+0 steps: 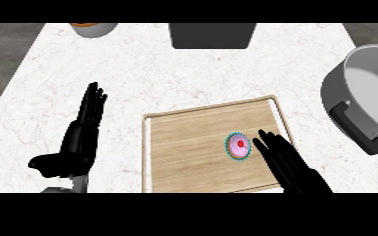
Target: Pick the cupcake from the tray and place it in the pot
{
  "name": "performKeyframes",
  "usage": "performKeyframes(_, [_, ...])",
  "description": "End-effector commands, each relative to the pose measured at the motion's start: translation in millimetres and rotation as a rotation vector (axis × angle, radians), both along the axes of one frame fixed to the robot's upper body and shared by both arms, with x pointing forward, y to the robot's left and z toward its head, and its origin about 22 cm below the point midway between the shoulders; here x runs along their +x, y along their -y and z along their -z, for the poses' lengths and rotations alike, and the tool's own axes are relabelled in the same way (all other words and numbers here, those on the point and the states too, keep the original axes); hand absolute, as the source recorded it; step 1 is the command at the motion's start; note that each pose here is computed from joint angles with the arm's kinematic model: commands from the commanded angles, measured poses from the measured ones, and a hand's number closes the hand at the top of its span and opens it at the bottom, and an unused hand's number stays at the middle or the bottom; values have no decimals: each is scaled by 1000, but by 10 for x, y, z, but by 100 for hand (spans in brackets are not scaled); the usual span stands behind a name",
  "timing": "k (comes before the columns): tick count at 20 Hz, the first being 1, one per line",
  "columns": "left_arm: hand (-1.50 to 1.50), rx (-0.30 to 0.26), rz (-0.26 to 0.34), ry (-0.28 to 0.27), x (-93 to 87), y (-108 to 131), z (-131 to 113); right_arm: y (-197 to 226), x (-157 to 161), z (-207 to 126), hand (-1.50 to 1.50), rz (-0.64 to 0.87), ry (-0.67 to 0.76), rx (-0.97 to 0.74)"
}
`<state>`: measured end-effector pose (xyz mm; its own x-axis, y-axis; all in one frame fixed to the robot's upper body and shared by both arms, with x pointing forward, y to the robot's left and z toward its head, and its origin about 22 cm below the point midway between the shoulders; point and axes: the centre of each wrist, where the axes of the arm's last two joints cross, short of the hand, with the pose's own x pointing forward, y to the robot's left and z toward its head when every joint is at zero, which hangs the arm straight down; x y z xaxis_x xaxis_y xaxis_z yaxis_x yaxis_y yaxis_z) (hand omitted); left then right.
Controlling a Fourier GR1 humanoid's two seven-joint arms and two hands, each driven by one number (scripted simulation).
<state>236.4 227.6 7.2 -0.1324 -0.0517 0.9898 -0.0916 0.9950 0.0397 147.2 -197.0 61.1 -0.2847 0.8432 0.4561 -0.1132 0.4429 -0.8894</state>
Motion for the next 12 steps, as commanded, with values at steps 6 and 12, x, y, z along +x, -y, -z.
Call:
performKeyframes(6, [0,-20,2,-12,113,-52,80,24,303,279,-150,11,-81,-19])
performKeyframes(12, [0,10,3,-8,153,65,-50,-245,384,527,-150,15,-60,-35])
